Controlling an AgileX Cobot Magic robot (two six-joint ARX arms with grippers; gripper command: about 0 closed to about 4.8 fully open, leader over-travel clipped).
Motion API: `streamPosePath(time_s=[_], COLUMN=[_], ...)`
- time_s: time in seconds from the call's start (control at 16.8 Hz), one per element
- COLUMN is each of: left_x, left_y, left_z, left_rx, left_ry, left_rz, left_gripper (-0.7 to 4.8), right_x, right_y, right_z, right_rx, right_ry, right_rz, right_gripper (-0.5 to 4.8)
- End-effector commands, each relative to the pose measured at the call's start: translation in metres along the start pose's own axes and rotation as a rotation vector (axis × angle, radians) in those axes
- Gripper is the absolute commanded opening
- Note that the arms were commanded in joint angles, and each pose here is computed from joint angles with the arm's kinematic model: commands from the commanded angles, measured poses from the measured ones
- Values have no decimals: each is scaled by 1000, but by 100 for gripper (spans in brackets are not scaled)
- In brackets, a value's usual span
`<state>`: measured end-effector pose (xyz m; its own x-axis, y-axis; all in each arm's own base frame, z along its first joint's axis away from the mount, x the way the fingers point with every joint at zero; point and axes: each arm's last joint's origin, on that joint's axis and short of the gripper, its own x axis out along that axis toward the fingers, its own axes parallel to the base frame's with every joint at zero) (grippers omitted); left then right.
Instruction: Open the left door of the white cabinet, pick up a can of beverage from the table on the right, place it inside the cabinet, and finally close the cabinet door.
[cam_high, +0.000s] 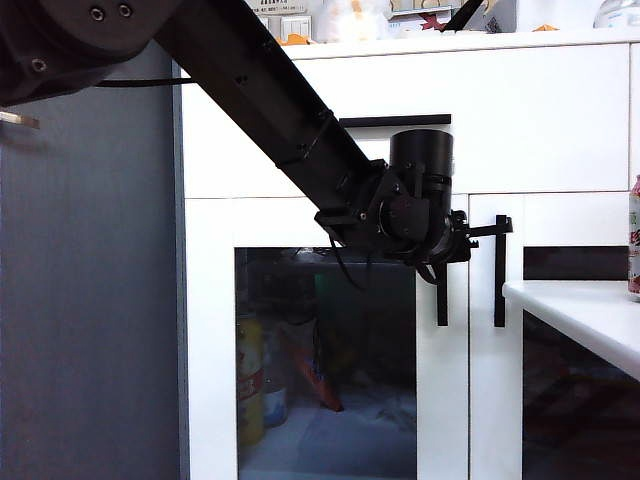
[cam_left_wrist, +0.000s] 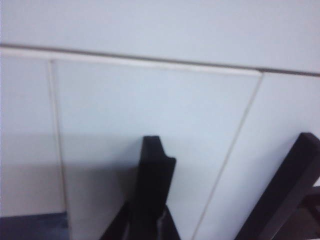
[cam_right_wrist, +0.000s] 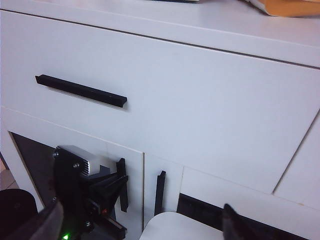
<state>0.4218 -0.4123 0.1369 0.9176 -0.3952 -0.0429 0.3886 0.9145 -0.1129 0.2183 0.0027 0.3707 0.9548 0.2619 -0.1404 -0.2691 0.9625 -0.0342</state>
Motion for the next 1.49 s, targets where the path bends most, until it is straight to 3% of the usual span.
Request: streamPosePath(time_s=[0.06,0.36,0.84,1.07,1.31,1.49], left_x=[-5,-5,-5,-6,-20,-33], left_y=[-15,-15,-15,-15,-34,-58], left_z=[7,7,8,-1,-9,-12], left_rx=[-47,-47,-56,40,81,145], left_ry=[-34,-34,-39,40,60,134], left_rz=[-82,-82,-82,-38,178,102], left_gripper=[-5,-5,-5,-5,-5,-5], right_x=[-2,-4,-2,0,0,0], right_y=[0,-1,-1,-1,-1,-1], right_z=[7,19,20,19,18,18], right_rx=[-19,-62,-82,-84,-83,-81], right_ry=[-56,-178,-189,-185,-183,-177], right_rz=[-8,-18,-21,-15,-16,-16], right_gripper=[408,408,408,408,408,408])
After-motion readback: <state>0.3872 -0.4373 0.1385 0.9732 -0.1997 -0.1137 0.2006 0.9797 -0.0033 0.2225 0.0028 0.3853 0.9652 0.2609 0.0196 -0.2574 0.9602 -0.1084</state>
